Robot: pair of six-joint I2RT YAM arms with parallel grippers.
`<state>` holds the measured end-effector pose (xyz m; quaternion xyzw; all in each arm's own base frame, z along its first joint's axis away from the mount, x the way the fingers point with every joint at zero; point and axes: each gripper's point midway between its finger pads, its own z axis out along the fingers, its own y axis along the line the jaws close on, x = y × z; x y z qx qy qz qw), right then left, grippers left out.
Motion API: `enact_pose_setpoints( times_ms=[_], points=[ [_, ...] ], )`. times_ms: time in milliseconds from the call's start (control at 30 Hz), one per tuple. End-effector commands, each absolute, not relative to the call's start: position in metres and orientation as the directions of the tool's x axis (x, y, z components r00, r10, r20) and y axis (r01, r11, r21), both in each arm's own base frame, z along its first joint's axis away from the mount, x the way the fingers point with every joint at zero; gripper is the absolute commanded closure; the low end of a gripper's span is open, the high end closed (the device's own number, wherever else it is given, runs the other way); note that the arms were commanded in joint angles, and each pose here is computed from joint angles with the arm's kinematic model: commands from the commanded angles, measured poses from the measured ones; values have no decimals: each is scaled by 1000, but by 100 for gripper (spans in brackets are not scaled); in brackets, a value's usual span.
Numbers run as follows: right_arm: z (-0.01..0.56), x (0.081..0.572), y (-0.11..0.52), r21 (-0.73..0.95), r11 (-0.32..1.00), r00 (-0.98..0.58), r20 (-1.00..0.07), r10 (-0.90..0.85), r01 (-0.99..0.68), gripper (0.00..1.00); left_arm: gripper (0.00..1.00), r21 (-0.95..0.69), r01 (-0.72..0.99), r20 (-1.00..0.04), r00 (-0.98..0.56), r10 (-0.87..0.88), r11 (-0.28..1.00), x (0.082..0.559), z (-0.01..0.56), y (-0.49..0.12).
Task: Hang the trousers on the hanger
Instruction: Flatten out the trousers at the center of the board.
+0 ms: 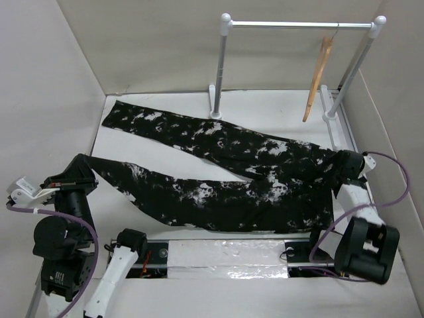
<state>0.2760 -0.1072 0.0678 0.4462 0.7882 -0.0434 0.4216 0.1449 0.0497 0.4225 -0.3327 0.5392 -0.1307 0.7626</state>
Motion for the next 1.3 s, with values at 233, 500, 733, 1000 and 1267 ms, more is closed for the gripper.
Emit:
enact_pose_setpoints(
  times_ms=[233,500,733,1000,1267],
  points=[
    [63,369,-124,498,644,-330,-579,745,580,0,100,-598,-114,-768,367,-525,794,157,405,38],
    [64,379,-117,526,652,-337,-576,745,546,61,100,-611,-112,-758,369,-538,784,159,395,38],
    [123,405,-137,527,680,-220,-685,695,510,100,100,-615,-130,-755,382,-533,777,155,397,43],
    [160,467,-170,432,723,-278,-719,637,539,92,100,-616,-122,-761,346,-548,778,160,391,36],
    [165,435,-133,433,709,-227,-742,631,556,2,100,-632,-145,-761,303,-574,761,175,373,30]
  ],
)
